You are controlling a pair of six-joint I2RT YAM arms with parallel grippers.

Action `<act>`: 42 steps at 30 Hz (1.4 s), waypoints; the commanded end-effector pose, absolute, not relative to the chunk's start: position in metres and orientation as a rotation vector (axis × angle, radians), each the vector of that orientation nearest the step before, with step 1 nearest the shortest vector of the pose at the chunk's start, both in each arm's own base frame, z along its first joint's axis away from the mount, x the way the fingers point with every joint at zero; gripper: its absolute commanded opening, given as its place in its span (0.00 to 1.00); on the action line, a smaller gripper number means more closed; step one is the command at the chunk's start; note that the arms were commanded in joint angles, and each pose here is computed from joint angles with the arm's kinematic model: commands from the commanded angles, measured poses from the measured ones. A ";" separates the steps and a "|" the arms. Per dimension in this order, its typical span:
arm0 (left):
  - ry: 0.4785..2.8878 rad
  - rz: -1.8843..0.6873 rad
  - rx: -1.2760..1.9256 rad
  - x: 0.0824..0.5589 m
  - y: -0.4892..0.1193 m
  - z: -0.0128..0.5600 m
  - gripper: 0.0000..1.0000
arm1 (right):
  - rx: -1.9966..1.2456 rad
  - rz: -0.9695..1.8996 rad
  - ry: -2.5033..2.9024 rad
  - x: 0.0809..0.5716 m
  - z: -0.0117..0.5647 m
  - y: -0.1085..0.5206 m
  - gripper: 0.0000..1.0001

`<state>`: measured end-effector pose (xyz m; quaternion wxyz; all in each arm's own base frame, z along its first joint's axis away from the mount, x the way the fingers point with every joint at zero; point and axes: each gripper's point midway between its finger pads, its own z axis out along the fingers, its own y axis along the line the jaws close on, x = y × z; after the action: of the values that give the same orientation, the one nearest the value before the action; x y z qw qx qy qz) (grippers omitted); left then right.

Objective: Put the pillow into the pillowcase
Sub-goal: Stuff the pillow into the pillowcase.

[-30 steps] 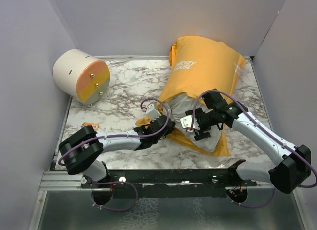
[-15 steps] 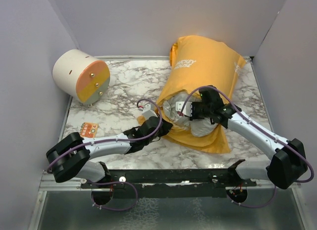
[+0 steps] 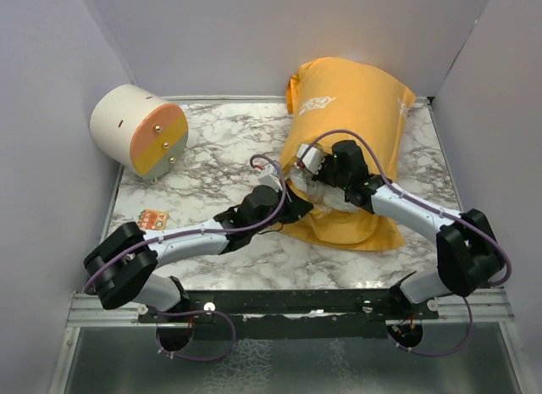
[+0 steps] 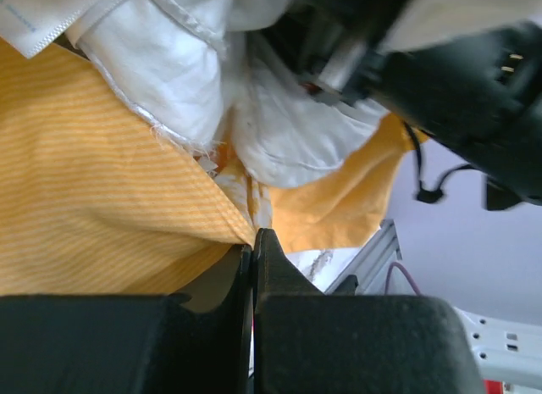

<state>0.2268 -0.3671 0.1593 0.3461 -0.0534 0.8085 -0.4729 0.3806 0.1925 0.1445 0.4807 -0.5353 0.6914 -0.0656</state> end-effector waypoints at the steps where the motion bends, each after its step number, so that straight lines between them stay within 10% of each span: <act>1: 1.971 -1.656 0.237 0.152 -0.398 0.248 0.00 | -0.977 -0.321 1.603 0.435 0.174 0.170 0.01; 14: 1.568 -1.861 0.188 0.162 -0.349 0.379 0.00 | -1.533 0.183 1.834 0.322 0.044 0.185 0.01; 24: 1.546 -1.787 0.184 0.168 -0.330 0.394 0.00 | -1.599 0.232 2.038 0.326 0.010 0.149 0.04; 37: 1.858 -1.763 0.102 0.208 -0.373 0.251 0.00 | -1.662 0.801 1.407 0.254 0.218 0.226 0.61; 42: 1.897 -1.753 0.104 0.209 -0.375 0.238 0.00 | -1.665 0.790 1.252 0.237 0.280 0.228 0.64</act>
<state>0.2240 -0.3669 0.2104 0.2814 -0.0047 0.7456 -0.6041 0.2632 0.2206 0.2148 0.3962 -0.6600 0.5719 0.2834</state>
